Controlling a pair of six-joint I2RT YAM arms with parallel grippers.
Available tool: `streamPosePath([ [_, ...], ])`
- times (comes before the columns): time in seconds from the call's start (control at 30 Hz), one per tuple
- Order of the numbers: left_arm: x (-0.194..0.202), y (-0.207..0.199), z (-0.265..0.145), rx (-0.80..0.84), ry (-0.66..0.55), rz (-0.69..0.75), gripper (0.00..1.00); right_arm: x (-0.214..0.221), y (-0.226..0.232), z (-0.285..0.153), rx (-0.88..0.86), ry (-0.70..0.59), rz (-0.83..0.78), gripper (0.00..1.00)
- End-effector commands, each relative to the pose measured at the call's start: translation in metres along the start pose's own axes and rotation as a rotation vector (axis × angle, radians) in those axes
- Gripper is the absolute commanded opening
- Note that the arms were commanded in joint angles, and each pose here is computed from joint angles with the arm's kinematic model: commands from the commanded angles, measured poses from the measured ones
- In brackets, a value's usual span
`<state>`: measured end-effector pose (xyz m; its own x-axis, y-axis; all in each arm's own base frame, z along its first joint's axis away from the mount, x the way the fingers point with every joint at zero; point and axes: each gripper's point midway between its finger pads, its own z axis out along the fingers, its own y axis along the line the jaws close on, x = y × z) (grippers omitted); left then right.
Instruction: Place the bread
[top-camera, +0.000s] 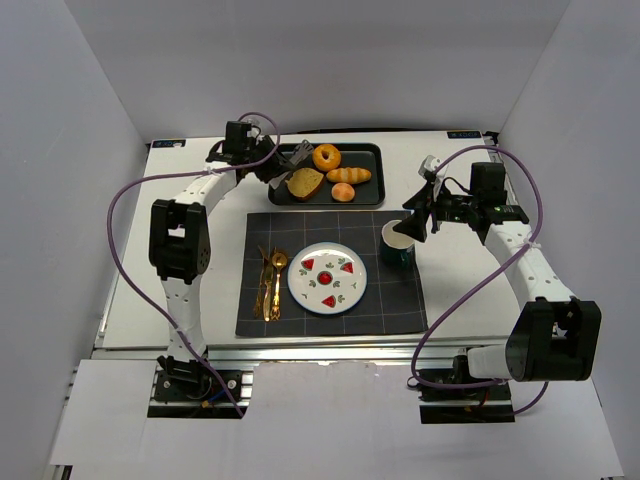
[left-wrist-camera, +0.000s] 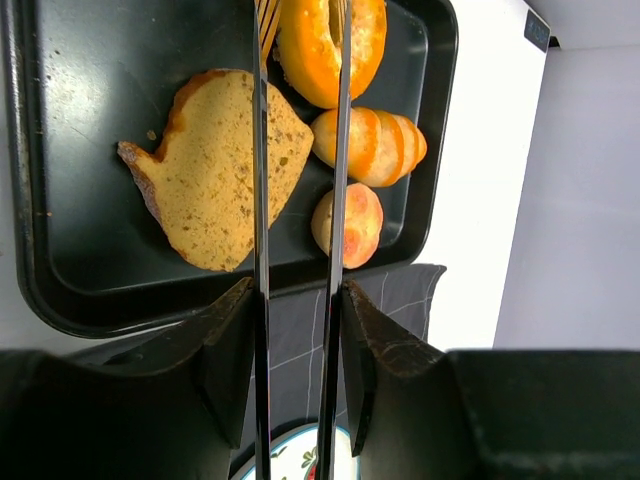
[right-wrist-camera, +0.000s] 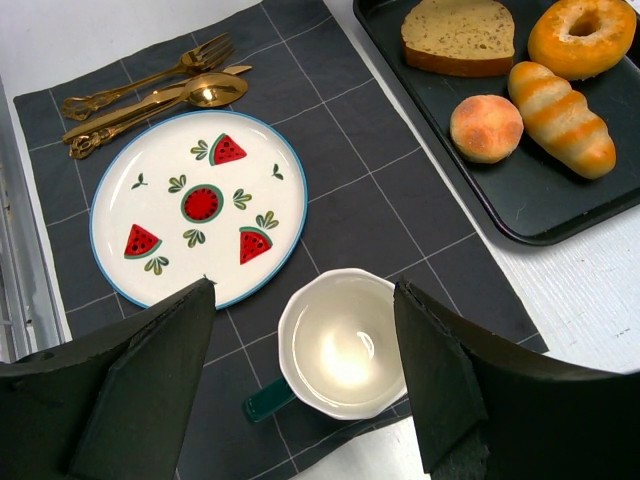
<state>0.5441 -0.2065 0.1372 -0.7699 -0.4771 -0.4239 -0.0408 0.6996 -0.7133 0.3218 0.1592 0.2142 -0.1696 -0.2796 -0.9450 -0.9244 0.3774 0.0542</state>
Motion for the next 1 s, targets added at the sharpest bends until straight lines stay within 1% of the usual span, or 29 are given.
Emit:
streamPosePath([
  [0.0,-0.009,-0.023,-0.017,0.056,-0.02,0.036,0.47,-0.011,0.002,-0.004,-0.01,-0.032,-0.037,0.77],
  [0.5,0.001,-0.011,0.0,0.038,0.028,0.029,0.49,-0.008,0.002,-0.005,-0.004,-0.029,-0.031,0.77],
  [0.77,0.011,-0.016,0.01,0.052,0.055,0.033,0.5,-0.008,0.001,-0.005,-0.003,-0.032,-0.029,0.77],
  [0.97,0.011,-0.021,0.011,0.069,0.053,0.027,0.5,-0.006,0.002,-0.005,-0.003,-0.03,-0.026,0.77],
])
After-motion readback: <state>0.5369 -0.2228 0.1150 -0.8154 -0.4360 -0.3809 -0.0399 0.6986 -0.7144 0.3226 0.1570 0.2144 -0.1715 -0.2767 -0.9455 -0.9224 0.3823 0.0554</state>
